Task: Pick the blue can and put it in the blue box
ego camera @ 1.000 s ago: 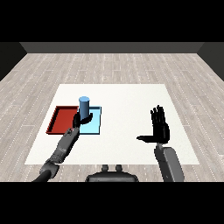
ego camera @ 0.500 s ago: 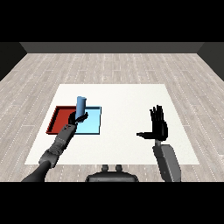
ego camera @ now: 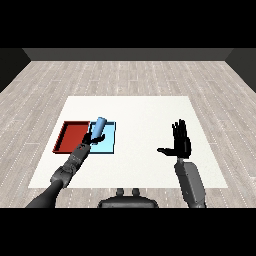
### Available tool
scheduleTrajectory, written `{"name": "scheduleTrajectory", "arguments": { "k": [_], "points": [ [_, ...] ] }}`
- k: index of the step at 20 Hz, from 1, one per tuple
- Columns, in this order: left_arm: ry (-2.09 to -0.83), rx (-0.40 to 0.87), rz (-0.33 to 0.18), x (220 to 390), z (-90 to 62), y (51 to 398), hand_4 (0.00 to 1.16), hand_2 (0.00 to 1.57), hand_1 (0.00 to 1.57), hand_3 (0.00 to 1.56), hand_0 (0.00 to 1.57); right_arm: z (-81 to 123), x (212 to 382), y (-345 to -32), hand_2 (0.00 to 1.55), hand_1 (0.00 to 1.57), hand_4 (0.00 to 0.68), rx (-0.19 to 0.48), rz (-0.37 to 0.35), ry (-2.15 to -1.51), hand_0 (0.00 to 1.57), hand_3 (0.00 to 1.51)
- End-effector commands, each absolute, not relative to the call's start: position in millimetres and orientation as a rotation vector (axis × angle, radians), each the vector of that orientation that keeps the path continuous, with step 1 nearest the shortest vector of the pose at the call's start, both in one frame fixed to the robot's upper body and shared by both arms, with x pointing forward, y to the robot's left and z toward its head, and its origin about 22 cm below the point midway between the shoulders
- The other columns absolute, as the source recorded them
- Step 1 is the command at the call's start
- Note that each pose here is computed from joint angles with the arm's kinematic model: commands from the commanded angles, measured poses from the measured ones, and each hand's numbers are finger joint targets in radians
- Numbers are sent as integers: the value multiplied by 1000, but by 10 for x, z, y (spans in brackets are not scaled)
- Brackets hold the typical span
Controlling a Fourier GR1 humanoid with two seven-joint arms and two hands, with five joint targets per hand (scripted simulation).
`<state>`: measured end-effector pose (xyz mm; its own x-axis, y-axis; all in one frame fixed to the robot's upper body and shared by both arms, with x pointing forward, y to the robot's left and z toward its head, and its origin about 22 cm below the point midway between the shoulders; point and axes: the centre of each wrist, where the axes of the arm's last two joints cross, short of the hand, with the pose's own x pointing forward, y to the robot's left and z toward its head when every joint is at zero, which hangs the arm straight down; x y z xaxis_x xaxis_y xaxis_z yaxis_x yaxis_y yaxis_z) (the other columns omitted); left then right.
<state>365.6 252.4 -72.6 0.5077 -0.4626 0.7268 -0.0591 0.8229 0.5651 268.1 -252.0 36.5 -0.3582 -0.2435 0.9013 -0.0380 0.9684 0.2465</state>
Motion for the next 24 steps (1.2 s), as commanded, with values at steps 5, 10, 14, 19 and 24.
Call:
{"name": "scheduleTrajectory", "arguments": {
  "k": [5,10,14,19,24],
  "points": [
    [-859,535,-279,3425,-988,2501,515,1387,1447,0,1447,235,2659,-2376,0,0,0,230,-217,-1939,0,0],
    [-843,611,-291,3418,-999,2479,0,0,0,0,0,293,2657,-2477,0,0,0,234,-230,-1952,0,0],
    [-982,710,-163,3461,-909,2675,0,0,0,0,0,319,2571,-2531,0,0,0,249,-228,-1959,0,0],
    [-1394,755,34,3745,-584,2414,0,0,0,0,0,405,2678,-2438,0,0,0,293,-259,-1963,0,0],
    [-1731,523,3,3587,-627,2438,0,0,0,0,0,400,2562,-2623,0,0,0,289,-260,-1958,0,0]
  ]
}}
